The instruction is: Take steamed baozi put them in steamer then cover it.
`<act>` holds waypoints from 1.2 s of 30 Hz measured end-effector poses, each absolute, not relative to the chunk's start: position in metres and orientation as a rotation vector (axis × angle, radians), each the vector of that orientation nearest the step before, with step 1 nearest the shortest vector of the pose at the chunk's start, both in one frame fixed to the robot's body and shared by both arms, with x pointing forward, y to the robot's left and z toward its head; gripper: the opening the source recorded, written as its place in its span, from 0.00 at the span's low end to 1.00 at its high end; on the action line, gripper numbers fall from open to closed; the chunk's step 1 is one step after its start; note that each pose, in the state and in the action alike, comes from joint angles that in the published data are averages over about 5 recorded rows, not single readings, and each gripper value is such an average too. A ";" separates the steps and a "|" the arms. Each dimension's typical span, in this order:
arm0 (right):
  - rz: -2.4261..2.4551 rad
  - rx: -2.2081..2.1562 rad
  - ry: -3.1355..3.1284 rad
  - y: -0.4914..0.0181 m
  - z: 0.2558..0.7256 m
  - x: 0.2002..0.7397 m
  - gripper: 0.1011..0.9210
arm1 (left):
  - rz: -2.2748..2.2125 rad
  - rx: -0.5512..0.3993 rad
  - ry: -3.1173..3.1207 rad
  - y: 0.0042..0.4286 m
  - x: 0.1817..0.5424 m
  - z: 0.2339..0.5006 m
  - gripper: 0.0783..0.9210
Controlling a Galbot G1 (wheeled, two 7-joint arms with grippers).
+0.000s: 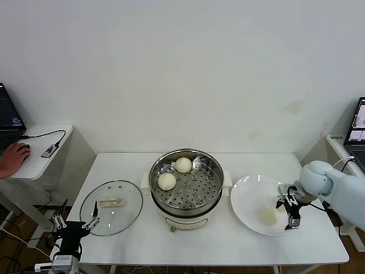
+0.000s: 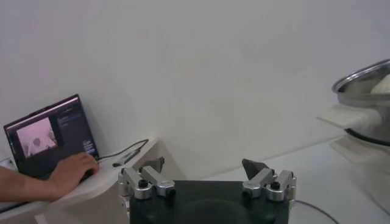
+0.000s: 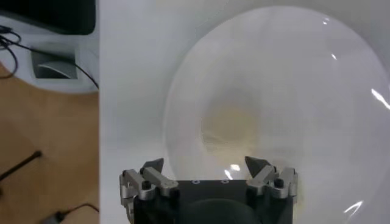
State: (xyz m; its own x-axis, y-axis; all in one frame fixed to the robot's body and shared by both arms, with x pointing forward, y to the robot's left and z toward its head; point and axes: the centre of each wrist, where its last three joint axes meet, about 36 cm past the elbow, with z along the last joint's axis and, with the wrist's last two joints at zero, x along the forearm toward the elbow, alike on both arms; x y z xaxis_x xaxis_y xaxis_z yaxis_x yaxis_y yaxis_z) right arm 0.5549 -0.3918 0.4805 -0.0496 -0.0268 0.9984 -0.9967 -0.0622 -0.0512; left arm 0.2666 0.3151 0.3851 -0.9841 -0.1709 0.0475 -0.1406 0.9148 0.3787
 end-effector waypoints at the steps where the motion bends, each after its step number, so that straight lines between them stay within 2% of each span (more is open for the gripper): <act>1: 1.287 1.253 -1.236 -0.391 0.478 0.556 0.88 | -0.584 0.246 -2.995 0.315 0.266 0.385 0.88; 13: 1.330 1.272 -1.256 -0.376 0.457 0.562 0.88 | -0.588 0.258 -2.993 0.318 0.267 0.384 0.88; 16: 1.331 1.265 -1.259 -0.375 0.455 0.563 0.83 | -0.587 0.259 -2.994 0.318 0.267 0.384 0.88; 23: 1.335 1.247 -1.266 -0.375 0.455 0.563 0.58 | -0.587 0.261 -2.993 0.319 0.267 0.384 0.88; 27: 1.339 1.239 -1.272 -0.376 0.457 0.564 0.48 | -0.586 0.262 -2.994 0.319 0.267 0.384 0.88; 36: 1.345 1.229 -1.297 -0.378 0.483 0.567 0.48 | -0.584 0.257 -3.002 0.318 0.268 0.386 0.88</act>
